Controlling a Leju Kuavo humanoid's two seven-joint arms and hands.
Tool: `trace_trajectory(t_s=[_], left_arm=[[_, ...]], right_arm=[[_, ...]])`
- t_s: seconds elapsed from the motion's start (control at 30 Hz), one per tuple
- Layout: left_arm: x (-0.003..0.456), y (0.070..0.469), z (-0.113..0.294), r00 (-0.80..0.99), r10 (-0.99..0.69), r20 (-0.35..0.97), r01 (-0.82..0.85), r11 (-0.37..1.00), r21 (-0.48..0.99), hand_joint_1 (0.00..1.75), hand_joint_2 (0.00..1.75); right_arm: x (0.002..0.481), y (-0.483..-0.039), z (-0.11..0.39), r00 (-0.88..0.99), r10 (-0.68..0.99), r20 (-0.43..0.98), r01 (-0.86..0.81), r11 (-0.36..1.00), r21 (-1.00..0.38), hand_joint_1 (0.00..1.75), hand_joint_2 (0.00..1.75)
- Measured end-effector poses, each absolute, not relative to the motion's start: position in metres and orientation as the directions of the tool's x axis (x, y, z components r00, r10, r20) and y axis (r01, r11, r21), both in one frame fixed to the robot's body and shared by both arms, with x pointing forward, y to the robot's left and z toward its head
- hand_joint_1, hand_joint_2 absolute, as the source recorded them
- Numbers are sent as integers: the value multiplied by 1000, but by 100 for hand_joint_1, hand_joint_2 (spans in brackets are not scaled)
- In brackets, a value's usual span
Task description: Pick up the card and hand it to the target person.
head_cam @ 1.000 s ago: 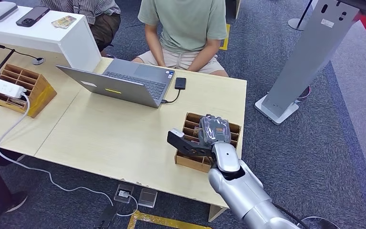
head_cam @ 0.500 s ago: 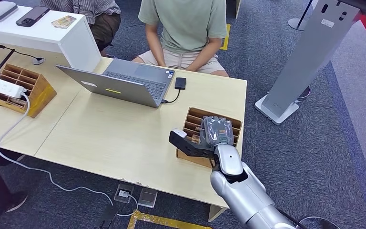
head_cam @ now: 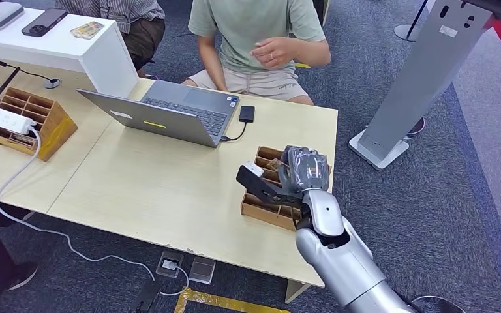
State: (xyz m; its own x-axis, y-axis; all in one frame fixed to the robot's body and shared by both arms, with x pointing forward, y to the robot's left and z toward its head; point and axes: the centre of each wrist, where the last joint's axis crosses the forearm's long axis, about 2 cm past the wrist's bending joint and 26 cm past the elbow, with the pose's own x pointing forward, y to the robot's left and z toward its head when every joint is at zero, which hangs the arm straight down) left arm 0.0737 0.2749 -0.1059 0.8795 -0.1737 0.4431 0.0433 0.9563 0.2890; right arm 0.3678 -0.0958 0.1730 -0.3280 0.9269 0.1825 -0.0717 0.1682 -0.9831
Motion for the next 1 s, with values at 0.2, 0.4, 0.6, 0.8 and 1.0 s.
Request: trace_trajectory(t_s=[0.2, 0.4, 0.6, 0.8, 1.0], left_arm=[[73, 275, -106, 883, -169, 439, 37, 955, 293, 0, 0], [73, 275, -106, 885, -163, 436, 31, 955, 294, 0, 0], [73, 275, -106, 885, -163, 437, 30, 955, 294, 0, 0], [74, 275, -106, 883, -170, 438, 37, 955, 296, 0, 0], [74, 275, -106, 879, -183, 441, 51, 954, 294, 0, 0]], right_arm=[[374, -106, 200, -329, 920, 214, 18, 233, -972, 142, 175], [381, -118, 228, -339, 911, 236, 121, 291, -949, 140, 175], [392, -127, 255, -376, 893, 247, 247, 353, -903, 140, 175], [406, -135, 280, -388, 891, 235, 367, 384, -848, 137, 175], [419, -139, 284, -353, 919, 173, 425, 322, -846, 131, 175]])
